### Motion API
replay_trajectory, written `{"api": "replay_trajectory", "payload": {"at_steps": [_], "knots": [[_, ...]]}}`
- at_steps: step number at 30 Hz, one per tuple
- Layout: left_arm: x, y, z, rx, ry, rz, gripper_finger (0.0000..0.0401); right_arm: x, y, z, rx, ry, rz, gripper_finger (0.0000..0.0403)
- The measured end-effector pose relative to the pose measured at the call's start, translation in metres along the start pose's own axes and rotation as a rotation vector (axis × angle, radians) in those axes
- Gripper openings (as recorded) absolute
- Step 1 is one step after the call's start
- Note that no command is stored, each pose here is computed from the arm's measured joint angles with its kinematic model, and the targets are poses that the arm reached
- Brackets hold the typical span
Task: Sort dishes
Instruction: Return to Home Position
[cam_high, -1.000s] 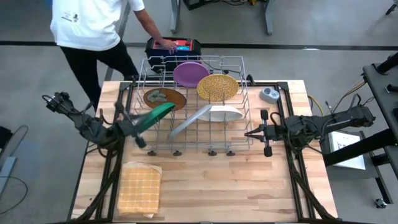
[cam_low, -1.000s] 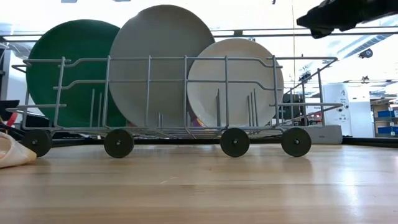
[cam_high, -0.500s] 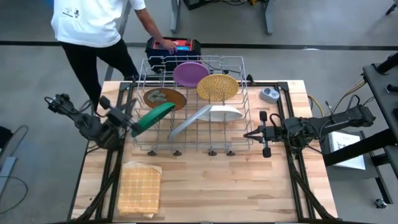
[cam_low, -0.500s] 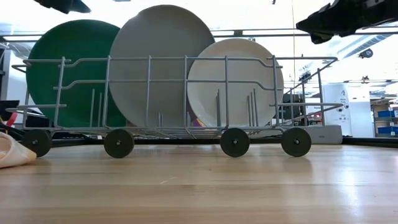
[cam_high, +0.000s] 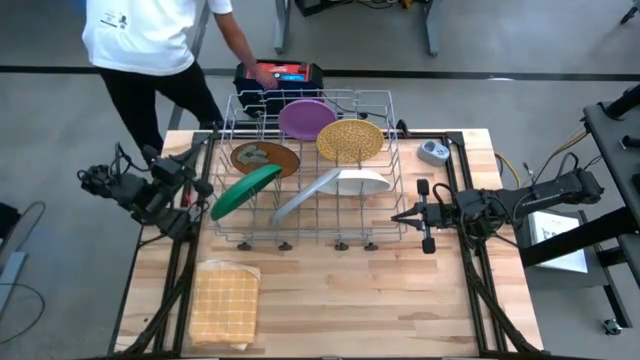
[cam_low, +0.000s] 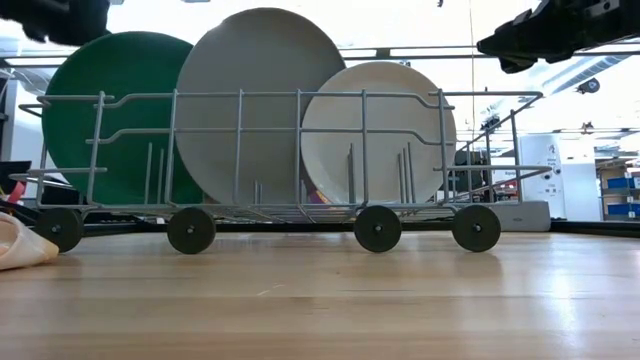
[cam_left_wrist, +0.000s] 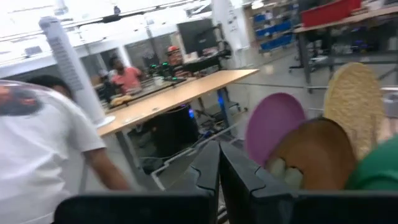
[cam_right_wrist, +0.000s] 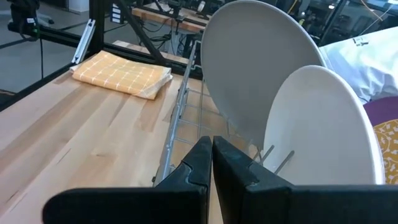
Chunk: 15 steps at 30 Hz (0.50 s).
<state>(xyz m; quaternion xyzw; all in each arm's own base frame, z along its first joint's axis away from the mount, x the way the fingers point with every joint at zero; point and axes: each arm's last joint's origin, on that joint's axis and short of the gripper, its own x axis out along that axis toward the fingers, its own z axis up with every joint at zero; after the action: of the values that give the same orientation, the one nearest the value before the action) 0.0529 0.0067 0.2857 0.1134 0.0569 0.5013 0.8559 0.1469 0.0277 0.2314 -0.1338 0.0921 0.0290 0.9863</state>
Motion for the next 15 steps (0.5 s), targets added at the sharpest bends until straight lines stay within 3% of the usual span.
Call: {"api": "replay_trajectory", "payload": {"at_steps": [9, 15], "knots": [[0.002, 0.005, -0.007, -0.075, -0.016, 0.022, 0.0000, 0.002, 0.005, -0.015, -0.063, -0.165, -0.005, 0.0006], [0.003, -0.003, -0.011, -0.054, -0.053, -0.051, 0.0000, -0.007, 0.006, -0.023, -0.070, -0.278, -0.001, 0.0006]]}}
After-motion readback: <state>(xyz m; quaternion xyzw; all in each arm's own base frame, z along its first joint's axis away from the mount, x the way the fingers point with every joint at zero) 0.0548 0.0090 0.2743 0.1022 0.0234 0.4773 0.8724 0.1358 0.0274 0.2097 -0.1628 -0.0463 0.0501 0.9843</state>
